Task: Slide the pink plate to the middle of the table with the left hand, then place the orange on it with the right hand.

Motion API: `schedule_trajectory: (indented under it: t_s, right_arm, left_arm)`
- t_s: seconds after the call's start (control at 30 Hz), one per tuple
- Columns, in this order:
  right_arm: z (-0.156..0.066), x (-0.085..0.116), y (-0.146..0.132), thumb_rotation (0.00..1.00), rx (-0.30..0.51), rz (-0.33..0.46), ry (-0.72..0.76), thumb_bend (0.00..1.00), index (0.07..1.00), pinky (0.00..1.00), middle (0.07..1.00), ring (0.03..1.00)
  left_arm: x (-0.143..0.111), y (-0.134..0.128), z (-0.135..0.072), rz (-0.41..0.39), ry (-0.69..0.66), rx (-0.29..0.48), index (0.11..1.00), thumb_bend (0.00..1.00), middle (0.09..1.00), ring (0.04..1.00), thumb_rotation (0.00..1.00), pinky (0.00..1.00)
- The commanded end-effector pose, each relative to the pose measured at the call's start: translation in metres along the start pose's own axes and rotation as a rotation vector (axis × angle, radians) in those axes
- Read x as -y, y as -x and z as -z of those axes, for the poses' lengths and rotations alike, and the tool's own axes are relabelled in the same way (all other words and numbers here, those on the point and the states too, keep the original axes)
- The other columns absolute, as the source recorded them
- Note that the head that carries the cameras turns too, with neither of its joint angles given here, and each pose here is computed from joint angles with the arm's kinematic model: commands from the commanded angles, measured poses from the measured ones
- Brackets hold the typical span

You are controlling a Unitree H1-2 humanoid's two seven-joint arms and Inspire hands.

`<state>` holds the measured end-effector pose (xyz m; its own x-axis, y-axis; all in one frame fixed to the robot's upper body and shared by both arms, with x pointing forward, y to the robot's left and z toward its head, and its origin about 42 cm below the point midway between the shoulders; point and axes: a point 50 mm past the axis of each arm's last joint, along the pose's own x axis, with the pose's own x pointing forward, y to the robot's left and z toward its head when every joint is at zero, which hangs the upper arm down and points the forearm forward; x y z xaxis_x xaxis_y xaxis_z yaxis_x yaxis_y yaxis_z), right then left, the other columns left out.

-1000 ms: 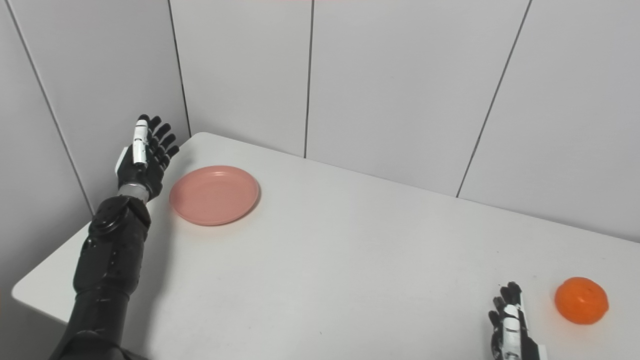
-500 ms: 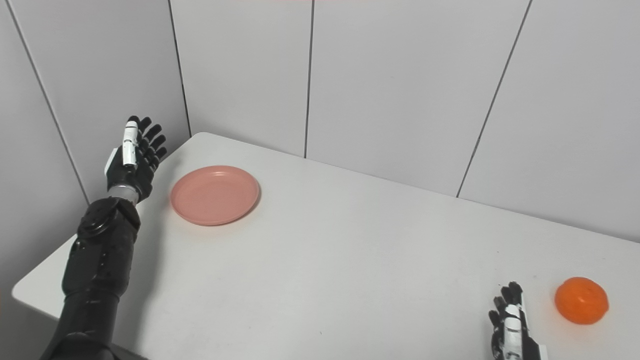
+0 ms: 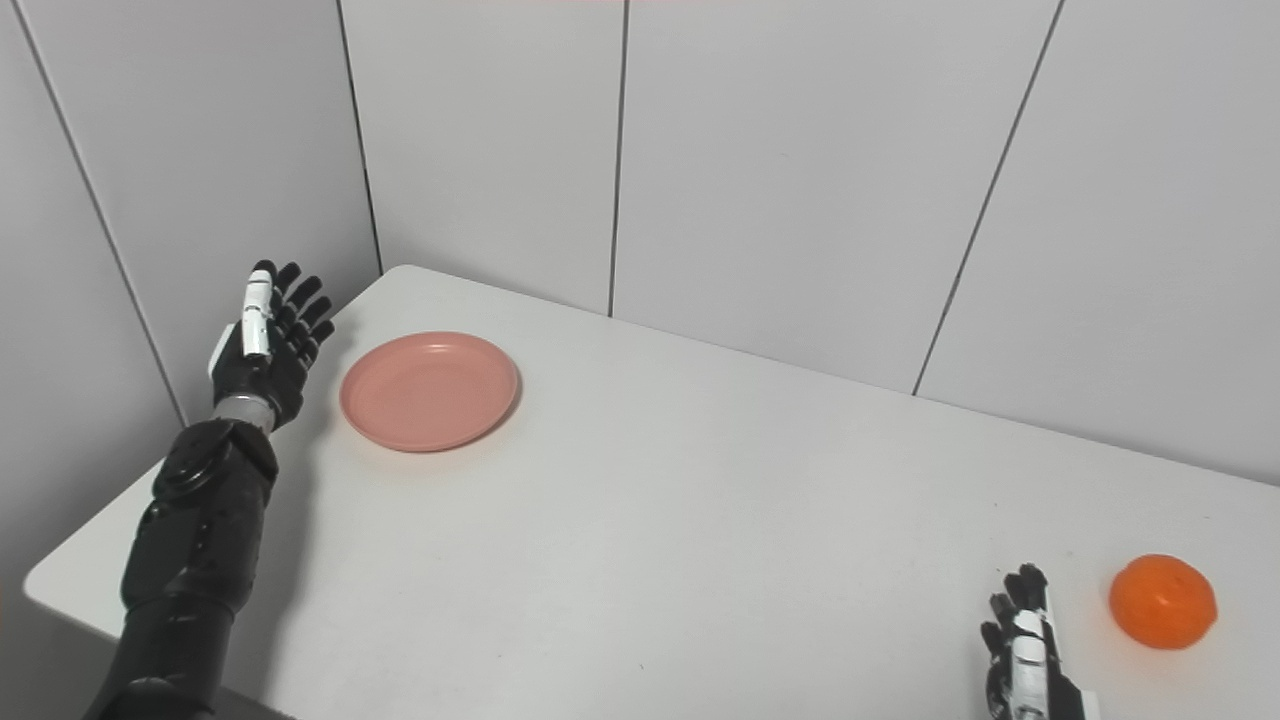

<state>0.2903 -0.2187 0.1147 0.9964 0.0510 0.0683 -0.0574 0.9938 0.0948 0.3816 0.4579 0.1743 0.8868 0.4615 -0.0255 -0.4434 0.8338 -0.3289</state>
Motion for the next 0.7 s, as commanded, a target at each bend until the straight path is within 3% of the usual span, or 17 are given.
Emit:
schedule_trajectory:
  t_s: [0.0,0.67]
  right_arm:
    - [-0.017,-0.003,-0.007,1.0,0.059,-0.014,-0.006,0.22,0.992,1.0,0.99,0.994]
    - [-0.018,-0.003,-0.007,1.0,0.055,-0.014,-0.002,0.21,0.993,1.0,0.993,0.996]
  left_arm:
    - [0.005,-0.009,-0.025,0.032,0.009,0.099,0.931,0.33,0.942,0.957,1.0,0.96]
    - [-0.001,-0.014,-0.002,0.016,0.014,0.035,0.915,0.35,0.931,0.943,1.0,0.97]
